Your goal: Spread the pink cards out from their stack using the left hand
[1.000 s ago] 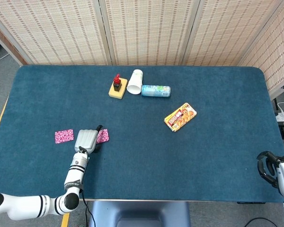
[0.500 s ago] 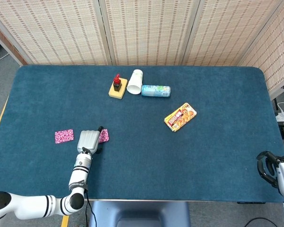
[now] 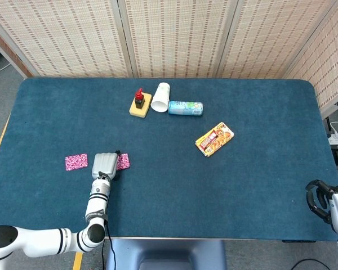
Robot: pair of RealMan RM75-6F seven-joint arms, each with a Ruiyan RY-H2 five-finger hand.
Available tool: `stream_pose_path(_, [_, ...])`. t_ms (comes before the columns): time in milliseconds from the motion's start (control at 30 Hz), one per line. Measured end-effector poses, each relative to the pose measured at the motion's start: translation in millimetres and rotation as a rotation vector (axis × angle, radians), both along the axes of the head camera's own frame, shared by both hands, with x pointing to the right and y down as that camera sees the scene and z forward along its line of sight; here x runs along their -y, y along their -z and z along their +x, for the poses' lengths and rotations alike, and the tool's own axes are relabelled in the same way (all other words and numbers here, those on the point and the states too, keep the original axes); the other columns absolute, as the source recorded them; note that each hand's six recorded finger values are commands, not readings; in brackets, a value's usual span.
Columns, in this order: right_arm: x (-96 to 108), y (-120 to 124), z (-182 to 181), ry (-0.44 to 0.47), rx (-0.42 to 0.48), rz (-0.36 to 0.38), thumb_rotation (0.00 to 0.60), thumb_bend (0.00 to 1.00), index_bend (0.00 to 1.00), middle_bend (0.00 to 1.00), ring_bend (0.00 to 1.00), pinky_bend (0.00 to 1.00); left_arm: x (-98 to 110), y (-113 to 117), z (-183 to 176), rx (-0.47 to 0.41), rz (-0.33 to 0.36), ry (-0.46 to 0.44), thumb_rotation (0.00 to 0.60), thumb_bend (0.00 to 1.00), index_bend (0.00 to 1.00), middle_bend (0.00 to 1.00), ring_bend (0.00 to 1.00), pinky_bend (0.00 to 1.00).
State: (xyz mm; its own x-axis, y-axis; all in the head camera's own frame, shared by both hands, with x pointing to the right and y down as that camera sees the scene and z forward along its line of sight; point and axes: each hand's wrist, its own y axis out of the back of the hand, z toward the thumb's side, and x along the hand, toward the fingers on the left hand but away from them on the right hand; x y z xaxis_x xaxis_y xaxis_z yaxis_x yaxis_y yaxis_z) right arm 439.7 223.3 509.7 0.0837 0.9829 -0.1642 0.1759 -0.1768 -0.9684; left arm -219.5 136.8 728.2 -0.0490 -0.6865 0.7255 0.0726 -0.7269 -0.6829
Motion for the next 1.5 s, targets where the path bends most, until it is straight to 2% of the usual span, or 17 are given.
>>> stream_pose_path(433, [0.0, -0.4, -0.2, 0.002, -0.001, -0.002, 0.6, 0.5, 0.97, 0.91, 0.87, 0.87, 7.9, -3.8, -3.1, 0.014, -0.003, 0.063, 0.6, 0.25, 0.25, 1.0, 1.0, 1.0])
stream_pose_path(900, [-0.6, -0.3, -0.2, 0.004, 0.001, -0.003, 0.6, 0.5, 0.97, 0.91, 0.87, 0.87, 5.8, -7.6, -6.4, 0.032, -0.023, 0.074, 0.6, 0.25, 0.29, 1.0, 1.0, 1.0])
stream_pose_path(1333, [-0.9, 0.0, -0.4, 0.005, 0.001, -0.002, 0.6, 0.5, 0.97, 0.91, 0.87, 0.87, 4.8, -8.4, -5.3, 0.023, -0.012, 0.078, 0.6, 0.28, 0.42, 1.0, 1.0, 1.0])
stream_pose_path(1500, [-0.9, -0.4, -0.5, 0.005, 0.001, -0.003, 0.6, 0.5, 0.97, 0.91, 0.87, 0.87, 6.0, -5.7, -5.7, 0.01, 0.008, 0.083, 0.6, 0.29, 0.51, 1.0, 1.0, 1.0])
